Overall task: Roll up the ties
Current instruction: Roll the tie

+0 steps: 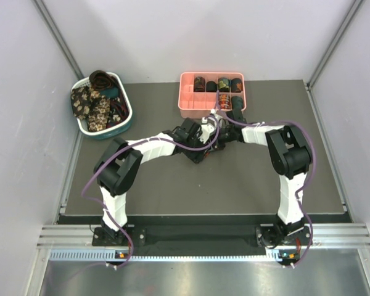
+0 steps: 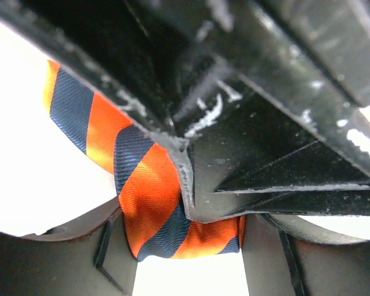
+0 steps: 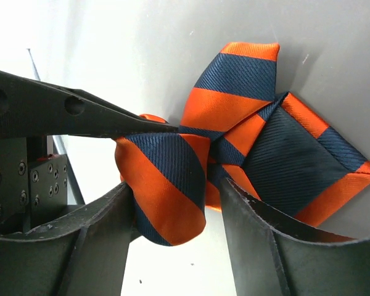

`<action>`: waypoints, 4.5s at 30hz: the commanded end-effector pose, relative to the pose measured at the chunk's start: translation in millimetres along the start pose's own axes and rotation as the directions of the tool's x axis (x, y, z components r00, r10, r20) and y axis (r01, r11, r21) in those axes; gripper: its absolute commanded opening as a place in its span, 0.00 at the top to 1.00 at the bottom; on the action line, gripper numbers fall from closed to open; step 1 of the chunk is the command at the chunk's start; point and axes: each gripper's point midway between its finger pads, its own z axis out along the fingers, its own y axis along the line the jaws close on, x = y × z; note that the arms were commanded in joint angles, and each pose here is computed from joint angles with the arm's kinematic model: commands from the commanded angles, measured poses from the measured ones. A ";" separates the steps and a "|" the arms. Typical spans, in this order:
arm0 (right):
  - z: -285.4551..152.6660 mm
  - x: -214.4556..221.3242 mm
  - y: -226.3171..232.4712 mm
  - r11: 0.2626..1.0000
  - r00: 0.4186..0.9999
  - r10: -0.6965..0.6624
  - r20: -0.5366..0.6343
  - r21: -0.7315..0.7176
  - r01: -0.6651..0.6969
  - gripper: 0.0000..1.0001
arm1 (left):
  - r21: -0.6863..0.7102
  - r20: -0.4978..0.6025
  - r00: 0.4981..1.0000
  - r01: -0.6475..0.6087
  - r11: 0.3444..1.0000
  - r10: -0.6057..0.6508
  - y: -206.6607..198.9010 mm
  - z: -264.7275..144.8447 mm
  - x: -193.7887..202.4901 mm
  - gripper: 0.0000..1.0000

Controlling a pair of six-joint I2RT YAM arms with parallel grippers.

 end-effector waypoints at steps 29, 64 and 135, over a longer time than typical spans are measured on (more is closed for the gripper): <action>24.6 36.8 -21.2 0.999 0.995 0.004 -0.102 0.035 -0.001 0.63 | -0.024 -0.207 0.974 0.086 0.996 -0.089 2.0 17.9 61.3 0.38; -99.3 -55.9 -22.4 0.987 0.898 0.104 0.428 0.065 -0.145 0.37 | -0.009 -0.300 0.947 0.116 0.993 -0.113 -5.2 16.5 88.4 0.43; 34.4 83.4 -9.5 -0.242 0.396 -0.290 -0.871 0.467 0.851 0.42 | -0.035 -0.835 0.543 0.105 0.994 -0.087 -28.9 -72.9 113.6 0.43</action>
